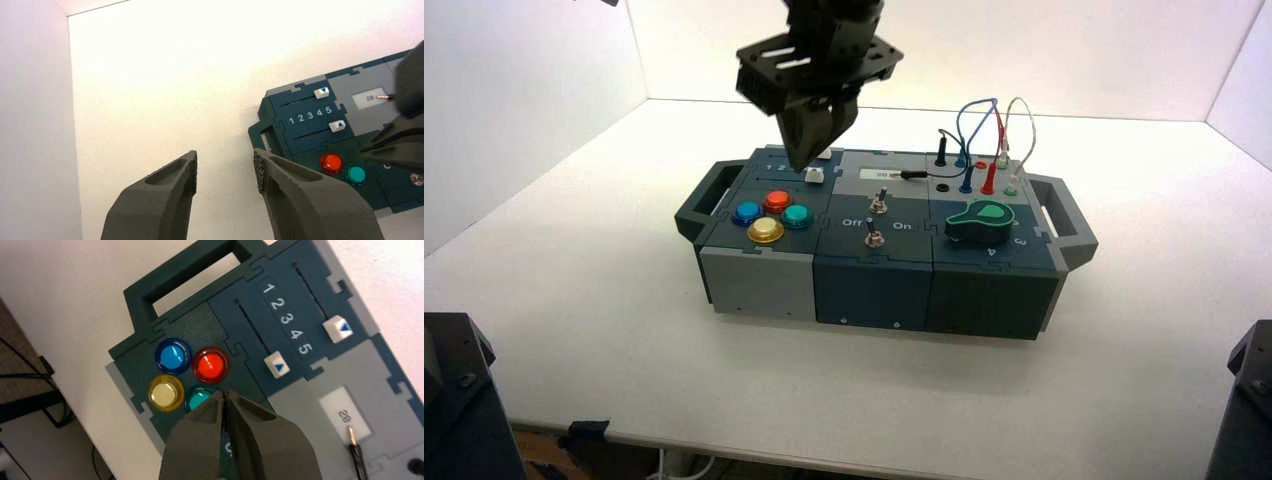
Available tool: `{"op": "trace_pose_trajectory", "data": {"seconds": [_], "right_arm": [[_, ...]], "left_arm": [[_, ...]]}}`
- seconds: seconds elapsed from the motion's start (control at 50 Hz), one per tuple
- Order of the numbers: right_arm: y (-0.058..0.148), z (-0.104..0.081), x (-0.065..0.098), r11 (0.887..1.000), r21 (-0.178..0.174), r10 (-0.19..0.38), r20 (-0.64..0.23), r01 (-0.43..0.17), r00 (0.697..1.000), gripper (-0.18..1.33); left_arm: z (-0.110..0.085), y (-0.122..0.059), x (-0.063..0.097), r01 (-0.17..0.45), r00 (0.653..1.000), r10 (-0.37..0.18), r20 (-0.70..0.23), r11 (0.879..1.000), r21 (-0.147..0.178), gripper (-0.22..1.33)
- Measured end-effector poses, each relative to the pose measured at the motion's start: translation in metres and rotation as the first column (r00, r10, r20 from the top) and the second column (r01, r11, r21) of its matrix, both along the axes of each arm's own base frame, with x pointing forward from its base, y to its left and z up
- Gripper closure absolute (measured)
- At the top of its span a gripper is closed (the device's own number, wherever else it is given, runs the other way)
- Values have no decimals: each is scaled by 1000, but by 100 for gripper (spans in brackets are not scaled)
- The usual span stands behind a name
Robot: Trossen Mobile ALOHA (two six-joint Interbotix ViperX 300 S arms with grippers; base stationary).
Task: Push the red button with the right gripper.
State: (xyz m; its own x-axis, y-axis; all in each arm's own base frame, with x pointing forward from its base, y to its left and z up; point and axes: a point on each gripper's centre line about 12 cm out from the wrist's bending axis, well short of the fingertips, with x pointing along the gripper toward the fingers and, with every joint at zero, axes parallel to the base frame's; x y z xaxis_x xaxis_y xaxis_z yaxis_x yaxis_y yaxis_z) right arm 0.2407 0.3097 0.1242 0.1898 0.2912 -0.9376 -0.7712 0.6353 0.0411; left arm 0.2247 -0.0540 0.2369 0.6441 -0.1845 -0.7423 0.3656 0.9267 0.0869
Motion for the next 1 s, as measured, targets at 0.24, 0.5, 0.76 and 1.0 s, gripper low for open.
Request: {"op": "trace_pose_trajectory", "data": {"seconds": [0.24, 0.5, 0.76, 1.0], "right_arm": [[9, -7, -1, 1000, -10, 17, -8, -17, 1000, 128], [19, -14, -2, 999, -15, 31, -13, -31, 999, 128], [23, -14, 1, 999, -13, 32, -11, -32, 999, 128], [23, -18, 6, 1000, -18, 24, -12, -24, 1000, 128]], "left_arm": [[0, 0, 0, 0, 1000, 0, -1, 1000, 0, -1], [-1, 0, 0, 0, 1000, 0, -1, 1000, 2, -1], [1, 0, 0, 0, 1000, 0, 3, 1000, -1, -1], [0, 0, 0, 0, 1000, 0, 0, 1000, 0, -1]]}}
